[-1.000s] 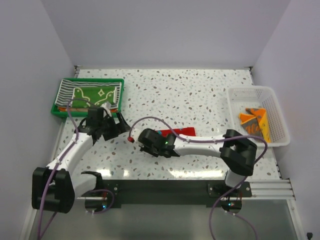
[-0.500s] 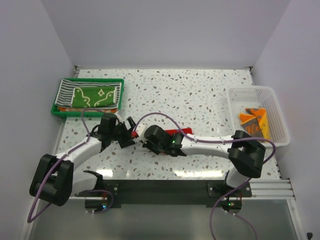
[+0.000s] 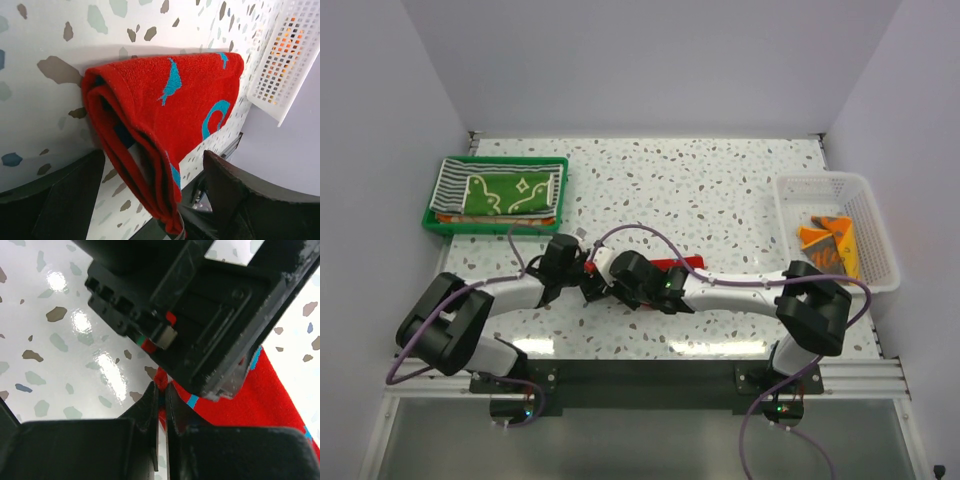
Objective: Fold and stack the towels
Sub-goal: Neatly place the folded towel into the bin
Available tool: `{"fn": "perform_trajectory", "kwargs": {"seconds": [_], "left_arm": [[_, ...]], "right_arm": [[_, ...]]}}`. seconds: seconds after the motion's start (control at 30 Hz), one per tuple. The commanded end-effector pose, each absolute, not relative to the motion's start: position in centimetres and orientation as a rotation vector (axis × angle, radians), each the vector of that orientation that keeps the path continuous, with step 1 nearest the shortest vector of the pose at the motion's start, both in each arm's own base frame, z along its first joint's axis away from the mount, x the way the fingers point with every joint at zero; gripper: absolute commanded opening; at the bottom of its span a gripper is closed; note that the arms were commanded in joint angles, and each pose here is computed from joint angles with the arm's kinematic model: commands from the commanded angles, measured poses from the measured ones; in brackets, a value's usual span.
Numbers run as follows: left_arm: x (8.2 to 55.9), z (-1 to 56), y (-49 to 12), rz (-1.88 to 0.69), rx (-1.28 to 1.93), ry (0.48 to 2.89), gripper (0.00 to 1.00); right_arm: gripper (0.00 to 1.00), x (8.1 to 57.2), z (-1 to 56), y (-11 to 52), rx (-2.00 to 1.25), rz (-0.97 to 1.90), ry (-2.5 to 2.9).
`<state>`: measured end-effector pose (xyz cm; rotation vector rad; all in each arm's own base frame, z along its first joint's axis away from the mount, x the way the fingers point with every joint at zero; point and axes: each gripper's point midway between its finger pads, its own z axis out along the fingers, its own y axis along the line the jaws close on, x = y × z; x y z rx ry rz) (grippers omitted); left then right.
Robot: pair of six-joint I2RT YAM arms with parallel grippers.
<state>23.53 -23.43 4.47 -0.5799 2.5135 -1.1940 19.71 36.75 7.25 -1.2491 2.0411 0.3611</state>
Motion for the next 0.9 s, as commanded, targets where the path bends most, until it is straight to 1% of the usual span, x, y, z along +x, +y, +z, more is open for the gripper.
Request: {"fn": "perform_trajectory", "kwargs": {"seconds": [0.0, 0.03, 0.07, 0.13, 0.17, 0.2, 0.23, 0.27, 0.33, 0.37, 0.4, 0.43, 0.47, 0.5, 0.53, 0.57, 0.6, 0.63, 0.67, 0.73, 0.77, 0.83, 0.87], "left_arm": [[23.7, 2.8, -23.6, -1.126, -0.632, 2.502, 0.84], [23.9, 2.7, -23.6, -1.122, -0.64, 2.492, 0.81], [23.9, 2.2, -23.5, -1.102, -0.649, 2.497, 0.74], [24.0, 1.9, -23.4, -1.09, -0.651, 2.495, 0.65], [24.1, 1.7, -23.2, -1.077, -0.656, 2.492, 0.54], [24.1, 1.6, -23.2, -1.069, -0.656, 2.493, 0.49], [24.3, 1.5, -23.1, -1.059, -0.649, 2.49, 0.42], [24.4, 1.5, -23.0, -1.049, -0.642, 2.483, 0.3], [24.7, 1.7, -23.0, -1.027, -0.606, 2.487, 0.17], [25.0, 1.7, -22.8, -1.002, -0.59, 2.483, 0.05], [25.7, 2.4, -23.1, -1.001, -0.566, 2.469, 0.0], [25.8, 2.4, -22.8, -0.966, -0.518, 2.487, 0.0], [26.2, 2.8, -22.7, -0.939, -0.485, 2.48, 0.0], [27.7, 4.2, -23.1, -0.926, -0.446, 2.448, 0.0], [27.7, 3.9, -22.3, -0.845, -0.372, 2.481, 0.0], [28.7, 4.2, -21.5, -0.763, -0.353, 2.471, 0.0], [31.0, 6.3, -21.4, -0.719, -0.325, 2.419, 0.0], [30.4, 5.6, -19.9, -0.597, -0.276, 2.484, 0.0], [31.8, 6.1, -18.3, -0.523, -0.29, 2.467, 0.0], [33.9, 8.5, -16.9, -0.458, -0.225, 2.445, 0.0], [34.7, 9.2, -16.1, -0.433, -0.214, 2.444, 0.0], [38.0, 13.7, -13.0, -0.318, -0.166, 2.394, 0.0], [38.3, 13.3, -12.3, -0.293, -0.188, 2.398, 0.0]], "right_arm": [[0.0, 19.7, 9.7, 37.7, -1.164, 0.451, 1.995], [0.0, 19.7, 9.9, 37.8, -1.157, 0.459, 1.993], [0.0, 19.7, 9.8, 37.7, -1.157, 0.459, 1.993], [0.0, 19.6, 9.7, 37.6, -1.156, 0.458, 1.997], [0.0, 19.6, 9.8, 37.6, -1.152, 0.462, 1.995], [0.0, 19.6, 9.6, 37.5, -1.151, 0.459, 1.998], [0.0, 19.6, 9.7, 37.5, -1.147, 0.465, 1.995], [0.0, 19.6, 9.7, 37.4, -1.146, 0.464, 1.997], [0.0, 19.5, 9.5, 37.2, -1.148, 0.461, 1.998], [0.0, 19.5, 9.4, 37.2, -1.148, 0.461, 2.0], [0.0, 19.4, 9.3, 37.1, -1.147, 0.461, 2.003], [0.01, 19.4, 9.2, 37.1, -1.148, 0.457, 2.005], [0.09, 19.5, 9.2, 37.0, -1.143, 0.454, 2.005], [0.21, 19.5, 9.5, 36.9, -1.133, 0.456, 1.999], [0.45, 19.5, 9.8, 36.9, -1.12, 0.46, 1.993], [0.55, 19.7, 10.0, 36.6, -1.107, 0.447, 1.992], [0.63, 19.7, 10.2, 36.4, -1.1, 0.447, 1.993], [0.73, 19.8, 11.0, 36.0, -1.081, 0.443, 1.987], [0.77, 19.8, 11.5, 35.9, -1.07, 0.437, 1.984], [0.84, 19.8, 12.6, 34.9, -1.051, 0.411, 1.997], [0.86, 19.7, 13.1, 34.6, -1.04, 0.415, 1.998], [0.89, 19.3, 14.0, 33.6, -1.01, 0.422, 2.008], [0.9, 19.2, 14.3, 33.3, -1.007, 0.425, 2.004]]}}
